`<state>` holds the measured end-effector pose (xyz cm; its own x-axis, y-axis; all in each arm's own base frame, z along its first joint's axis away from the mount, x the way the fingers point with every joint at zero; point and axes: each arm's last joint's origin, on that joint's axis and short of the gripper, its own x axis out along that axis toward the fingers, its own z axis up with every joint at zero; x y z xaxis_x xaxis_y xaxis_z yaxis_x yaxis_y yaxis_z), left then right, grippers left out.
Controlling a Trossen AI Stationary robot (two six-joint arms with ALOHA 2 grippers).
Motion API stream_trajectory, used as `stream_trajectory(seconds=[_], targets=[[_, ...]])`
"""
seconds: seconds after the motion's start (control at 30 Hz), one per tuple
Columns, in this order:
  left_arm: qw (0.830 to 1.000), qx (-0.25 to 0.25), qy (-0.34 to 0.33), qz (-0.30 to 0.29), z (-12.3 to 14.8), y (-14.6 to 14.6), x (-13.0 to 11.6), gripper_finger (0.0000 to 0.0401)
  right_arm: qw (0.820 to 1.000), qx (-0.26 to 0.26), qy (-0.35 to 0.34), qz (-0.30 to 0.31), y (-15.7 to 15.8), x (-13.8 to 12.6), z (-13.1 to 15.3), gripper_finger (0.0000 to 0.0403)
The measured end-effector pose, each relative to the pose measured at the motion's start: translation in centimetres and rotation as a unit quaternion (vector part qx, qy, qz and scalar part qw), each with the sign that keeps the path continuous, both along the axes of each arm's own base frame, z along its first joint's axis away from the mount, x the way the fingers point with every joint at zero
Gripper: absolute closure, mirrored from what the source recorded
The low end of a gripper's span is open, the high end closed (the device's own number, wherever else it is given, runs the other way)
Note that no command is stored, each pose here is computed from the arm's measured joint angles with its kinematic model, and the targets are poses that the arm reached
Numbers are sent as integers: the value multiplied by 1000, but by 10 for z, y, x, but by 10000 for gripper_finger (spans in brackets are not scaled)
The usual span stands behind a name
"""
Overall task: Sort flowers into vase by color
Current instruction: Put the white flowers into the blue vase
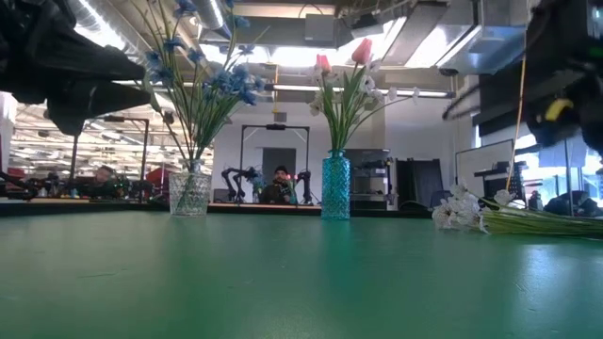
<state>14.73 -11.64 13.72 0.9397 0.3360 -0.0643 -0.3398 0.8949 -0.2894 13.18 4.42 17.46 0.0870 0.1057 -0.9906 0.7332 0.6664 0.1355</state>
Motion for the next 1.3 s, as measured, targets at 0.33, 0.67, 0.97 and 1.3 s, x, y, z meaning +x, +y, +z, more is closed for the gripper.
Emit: stream_trajectory(seconds=[0.33, 0.67, 0.97, 1.3], targets=[[1000, 1, 11, -3, 0, -4, 3, 210, 998, 29, 57, 6, 2, -1, -41, 106], [1000, -15, 10, -1, -2, -3, 3, 210, 998, 17, 37, 43, 4, 6, -33, 355], [1000, -27, 5, 1, -2, -3, 3, 210, 985, -36, -142, 94, 11, 45, 5, 391], [1000, 1, 9, -26, 18, -12, 31, 210, 846, -185, -466, 183, 15, 80, 100, 397]])
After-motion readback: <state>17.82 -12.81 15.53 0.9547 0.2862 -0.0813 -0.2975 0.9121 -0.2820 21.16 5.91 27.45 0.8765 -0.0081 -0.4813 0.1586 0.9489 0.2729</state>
